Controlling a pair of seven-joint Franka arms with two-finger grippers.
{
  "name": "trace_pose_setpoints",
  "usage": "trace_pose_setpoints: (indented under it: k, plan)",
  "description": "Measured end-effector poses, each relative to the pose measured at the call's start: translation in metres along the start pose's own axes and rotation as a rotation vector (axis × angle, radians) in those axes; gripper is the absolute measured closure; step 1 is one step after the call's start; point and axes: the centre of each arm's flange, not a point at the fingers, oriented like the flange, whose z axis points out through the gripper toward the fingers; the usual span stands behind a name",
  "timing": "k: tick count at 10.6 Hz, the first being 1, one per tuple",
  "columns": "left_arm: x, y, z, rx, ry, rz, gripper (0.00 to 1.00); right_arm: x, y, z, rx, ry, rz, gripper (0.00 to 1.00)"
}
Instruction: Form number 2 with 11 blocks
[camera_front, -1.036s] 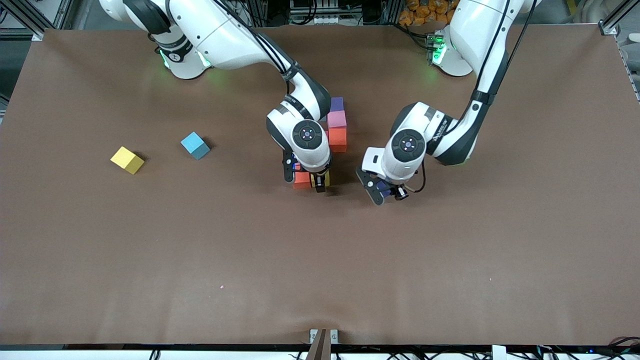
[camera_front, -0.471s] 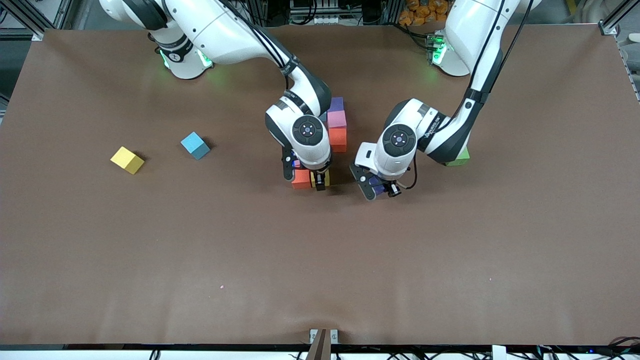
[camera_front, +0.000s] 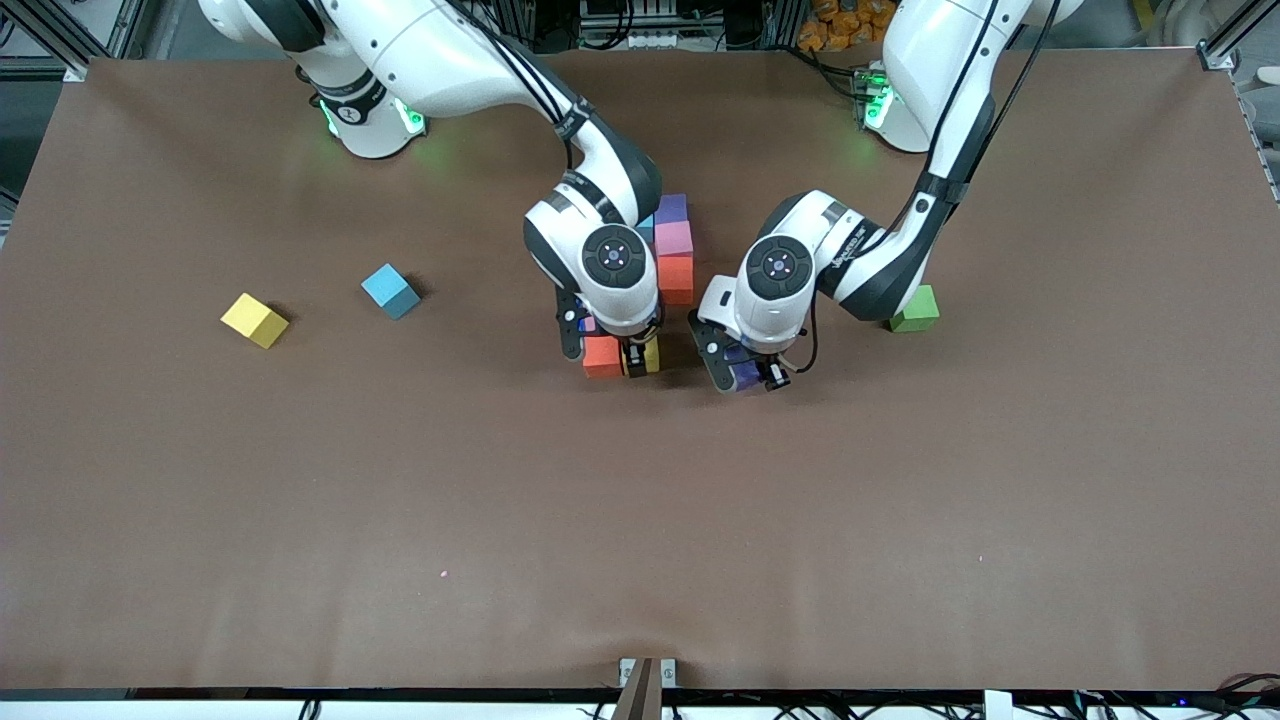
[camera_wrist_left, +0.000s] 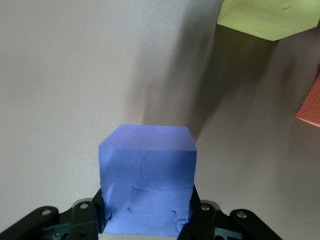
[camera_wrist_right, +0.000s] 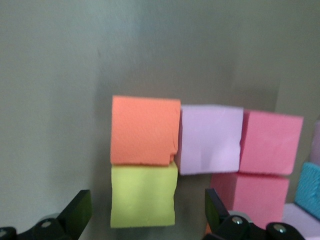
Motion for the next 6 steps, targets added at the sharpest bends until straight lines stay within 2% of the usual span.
trace_pose_setpoints:
  k: [4, 6]
  plan:
    - [0.01, 0.012, -0.002, 0.0, 0.02, 0.067, 0.4, 0.08, -0.034, -0.042, -0.017, -0.002, -0.132, 0.0]
    - [0.018, 0.023, -0.003, 0.008, 0.031, 0.106, 0.4, 0.128, -0.044, -0.063, -0.052, 0.0, -0.248, 0.0]
